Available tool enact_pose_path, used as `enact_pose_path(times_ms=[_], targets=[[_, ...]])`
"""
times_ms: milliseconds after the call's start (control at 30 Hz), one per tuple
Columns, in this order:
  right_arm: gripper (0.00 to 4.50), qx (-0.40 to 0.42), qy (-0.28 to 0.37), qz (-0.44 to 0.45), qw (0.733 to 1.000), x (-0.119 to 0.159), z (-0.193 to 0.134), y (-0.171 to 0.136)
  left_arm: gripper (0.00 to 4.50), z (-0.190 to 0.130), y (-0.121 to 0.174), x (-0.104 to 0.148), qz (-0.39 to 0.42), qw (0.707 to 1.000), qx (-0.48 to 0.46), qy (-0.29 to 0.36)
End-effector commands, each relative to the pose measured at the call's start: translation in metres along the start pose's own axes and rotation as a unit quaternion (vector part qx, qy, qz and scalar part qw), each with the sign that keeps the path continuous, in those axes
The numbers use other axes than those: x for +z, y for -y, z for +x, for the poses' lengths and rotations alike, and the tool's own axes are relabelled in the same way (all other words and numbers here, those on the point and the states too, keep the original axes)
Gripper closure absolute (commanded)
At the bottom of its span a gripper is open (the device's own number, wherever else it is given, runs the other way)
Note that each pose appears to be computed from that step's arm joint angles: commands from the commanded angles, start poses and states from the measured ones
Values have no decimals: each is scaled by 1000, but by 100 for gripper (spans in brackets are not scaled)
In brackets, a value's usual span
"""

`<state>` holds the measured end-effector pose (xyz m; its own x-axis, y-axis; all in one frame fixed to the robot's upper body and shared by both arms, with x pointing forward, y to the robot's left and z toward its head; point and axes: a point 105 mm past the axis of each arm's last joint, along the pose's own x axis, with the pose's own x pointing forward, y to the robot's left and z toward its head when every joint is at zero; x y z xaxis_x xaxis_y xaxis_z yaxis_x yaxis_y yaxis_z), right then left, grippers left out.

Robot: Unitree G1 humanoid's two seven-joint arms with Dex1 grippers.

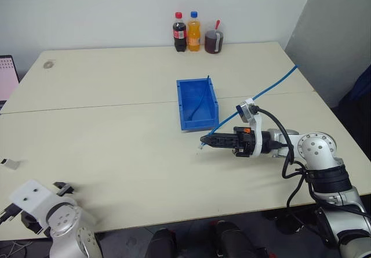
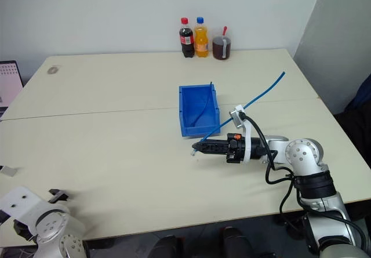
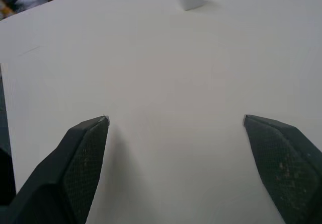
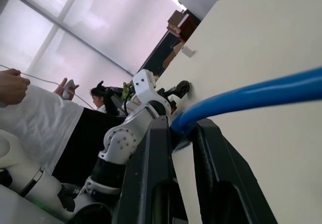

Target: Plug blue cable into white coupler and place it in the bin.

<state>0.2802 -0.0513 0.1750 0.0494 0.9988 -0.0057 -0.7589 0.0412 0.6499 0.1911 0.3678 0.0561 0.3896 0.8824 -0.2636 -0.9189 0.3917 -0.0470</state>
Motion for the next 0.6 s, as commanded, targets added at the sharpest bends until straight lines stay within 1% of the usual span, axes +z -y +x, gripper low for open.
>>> enact_pose_path(times_ms=[33,200,367,600], targets=[[423,19,-6,-20,1000,7,2,-9,2,20,-3,12,-33,999,8,17],[423,11,1,-25,1000,8,1,-8,2,50,10,32,-43,999,-5,28],[423,5,3,-25,1000,5,-1,-9,2,64,24,50,-28,999,-12,42],[423,0,9,-27,1000,8,-2,-11,2,74,30,61,-35,998,0,43]])
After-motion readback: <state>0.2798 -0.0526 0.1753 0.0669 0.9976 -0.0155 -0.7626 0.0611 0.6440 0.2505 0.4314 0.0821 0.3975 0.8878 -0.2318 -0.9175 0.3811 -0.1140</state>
